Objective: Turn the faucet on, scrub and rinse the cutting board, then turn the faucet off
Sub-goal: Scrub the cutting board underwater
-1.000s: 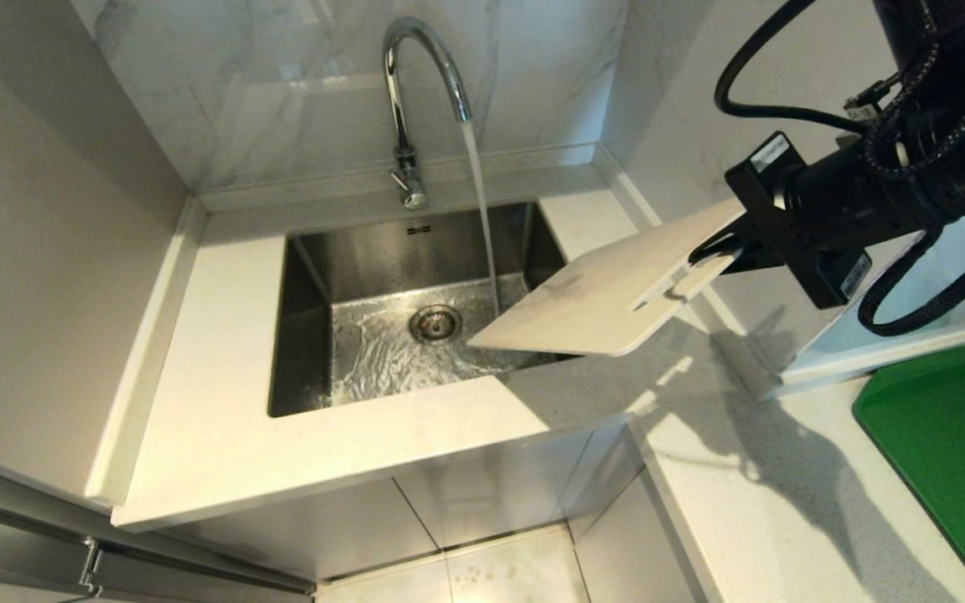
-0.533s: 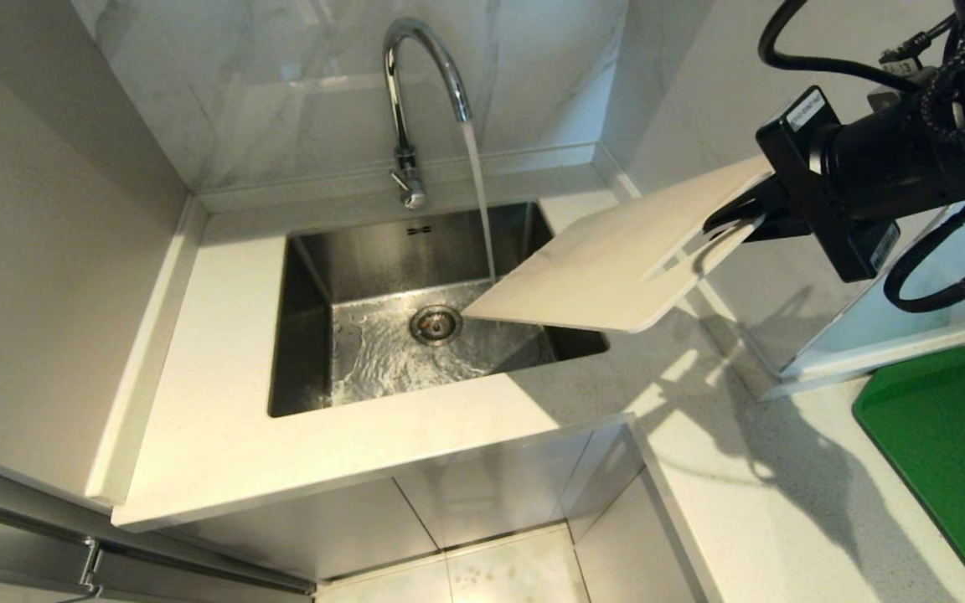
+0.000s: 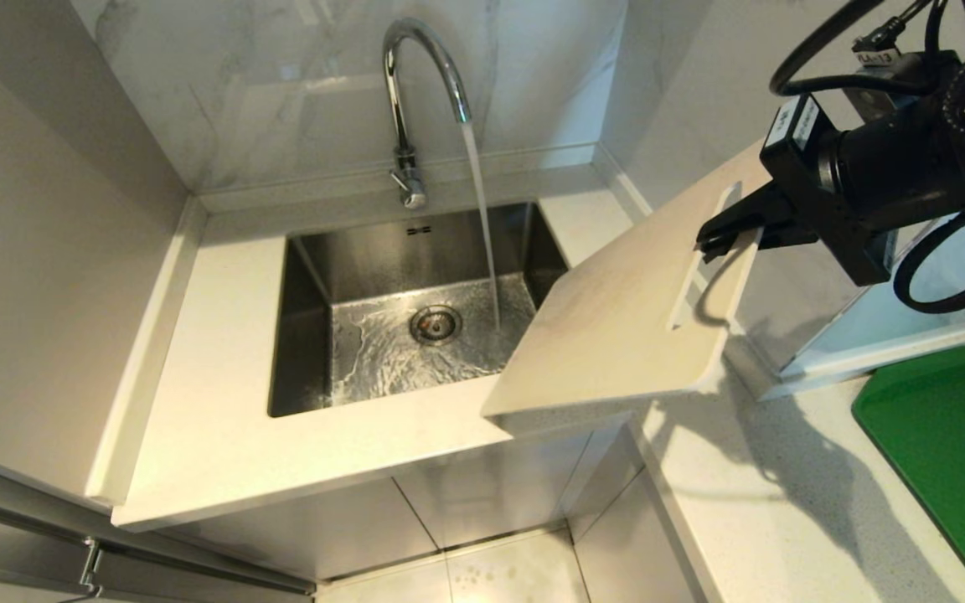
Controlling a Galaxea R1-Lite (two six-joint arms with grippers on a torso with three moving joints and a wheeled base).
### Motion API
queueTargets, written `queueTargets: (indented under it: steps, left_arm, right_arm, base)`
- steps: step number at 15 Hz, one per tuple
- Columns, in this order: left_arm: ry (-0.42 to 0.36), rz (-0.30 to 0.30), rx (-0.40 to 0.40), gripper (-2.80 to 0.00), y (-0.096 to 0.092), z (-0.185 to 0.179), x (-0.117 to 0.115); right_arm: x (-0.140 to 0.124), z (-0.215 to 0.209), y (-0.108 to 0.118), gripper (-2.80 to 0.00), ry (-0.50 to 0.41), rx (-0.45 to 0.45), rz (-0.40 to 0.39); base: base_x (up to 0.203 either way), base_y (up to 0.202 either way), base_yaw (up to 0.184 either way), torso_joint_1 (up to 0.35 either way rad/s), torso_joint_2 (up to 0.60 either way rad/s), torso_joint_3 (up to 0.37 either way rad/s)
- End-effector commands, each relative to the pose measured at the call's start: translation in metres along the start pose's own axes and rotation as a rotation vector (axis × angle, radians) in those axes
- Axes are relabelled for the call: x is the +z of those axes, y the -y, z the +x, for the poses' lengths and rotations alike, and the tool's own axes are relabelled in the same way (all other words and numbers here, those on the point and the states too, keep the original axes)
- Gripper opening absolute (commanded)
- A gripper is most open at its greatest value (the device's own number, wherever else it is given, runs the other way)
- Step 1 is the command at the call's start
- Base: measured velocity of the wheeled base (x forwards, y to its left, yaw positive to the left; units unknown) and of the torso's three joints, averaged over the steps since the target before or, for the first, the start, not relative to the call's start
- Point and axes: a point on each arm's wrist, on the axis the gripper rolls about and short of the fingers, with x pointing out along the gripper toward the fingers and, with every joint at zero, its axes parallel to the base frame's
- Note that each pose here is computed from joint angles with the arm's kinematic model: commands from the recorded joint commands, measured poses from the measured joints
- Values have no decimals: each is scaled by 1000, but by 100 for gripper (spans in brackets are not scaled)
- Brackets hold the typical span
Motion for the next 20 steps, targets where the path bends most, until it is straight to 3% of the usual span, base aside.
queueTargets:
  steps: [1, 3, 5, 20]
  left_arm:
    - [-2, 0, 2, -280, 0, 0, 0]
    - [-2, 0, 2, -280, 0, 0, 0]
    - [-2, 0, 2, -280, 0, 0, 0]
    - [-2, 7, 1, -280, 0, 0, 0]
  right_arm:
    - [-2, 0, 1, -280, -15, -14, -66]
    - [-4, -8, 1, -280, -4, -12, -166]
    - [-5, -12, 0, -280, 0, -12, -216]
    - [-1, -33, -12, -280, 101, 73, -243]
  base:
    - [0, 0, 0, 0, 0, 0]
    - [0, 0, 0, 0, 0, 0]
    - [0, 0, 0, 0, 0, 0]
    - [0, 0, 0, 0, 0, 0]
